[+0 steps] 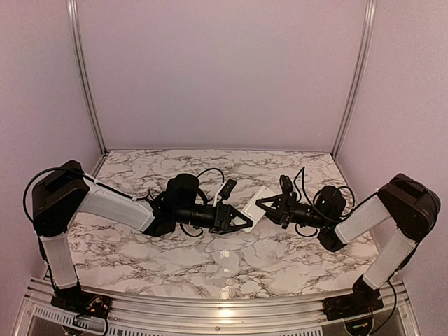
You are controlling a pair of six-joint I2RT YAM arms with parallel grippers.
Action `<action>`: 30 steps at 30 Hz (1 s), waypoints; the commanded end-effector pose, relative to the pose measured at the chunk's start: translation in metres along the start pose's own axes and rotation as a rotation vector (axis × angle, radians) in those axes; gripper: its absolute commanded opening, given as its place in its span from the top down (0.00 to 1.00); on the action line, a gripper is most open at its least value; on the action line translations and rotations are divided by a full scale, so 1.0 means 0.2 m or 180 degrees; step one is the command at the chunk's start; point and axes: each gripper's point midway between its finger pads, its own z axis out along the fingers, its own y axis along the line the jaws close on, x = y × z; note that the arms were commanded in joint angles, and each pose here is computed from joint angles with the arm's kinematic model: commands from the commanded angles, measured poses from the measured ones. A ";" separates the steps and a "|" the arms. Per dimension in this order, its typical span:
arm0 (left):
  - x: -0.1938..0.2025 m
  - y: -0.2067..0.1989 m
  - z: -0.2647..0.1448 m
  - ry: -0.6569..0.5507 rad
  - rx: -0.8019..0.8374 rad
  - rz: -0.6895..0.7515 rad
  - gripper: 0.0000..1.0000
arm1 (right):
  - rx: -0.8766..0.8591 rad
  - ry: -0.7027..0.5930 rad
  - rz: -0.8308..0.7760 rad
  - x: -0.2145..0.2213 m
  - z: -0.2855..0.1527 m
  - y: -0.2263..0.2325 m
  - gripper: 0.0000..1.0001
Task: Load the batteries into the remote control
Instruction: Press the battery cover on the remote control.
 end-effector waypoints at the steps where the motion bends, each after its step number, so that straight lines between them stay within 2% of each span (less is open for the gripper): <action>1: 0.04 0.09 0.02 0.0056 -0.0189 0.0006 0.73 | -0.0385 -0.0058 -0.0240 -0.03 0.02 0.18 1.00; 5: 0.04 0.09 0.02 0.0044 -0.0169 -0.0017 0.71 | -0.0392 -0.0050 -0.0240 -0.03 0.02 0.18 1.00; 12: -0.02 0.01 -0.03 -0.0113 -0.0179 0.0213 0.35 | -0.0318 -0.0032 -0.0212 -0.01 0.01 0.14 1.00; 20: -0.08 -0.09 -0.11 -0.0230 -0.0233 0.0580 0.02 | -0.0202 0.0024 -0.0177 0.01 0.01 0.09 1.00; 25: -0.13 -0.11 -0.24 -0.0358 -0.0517 0.0912 0.01 | -0.0184 0.0117 -0.0158 0.03 0.01 0.09 1.00; 30: -0.16 -0.19 -0.44 -0.0537 -0.0952 0.1792 0.01 | -0.0154 0.0308 -0.0156 0.07 0.02 0.08 1.00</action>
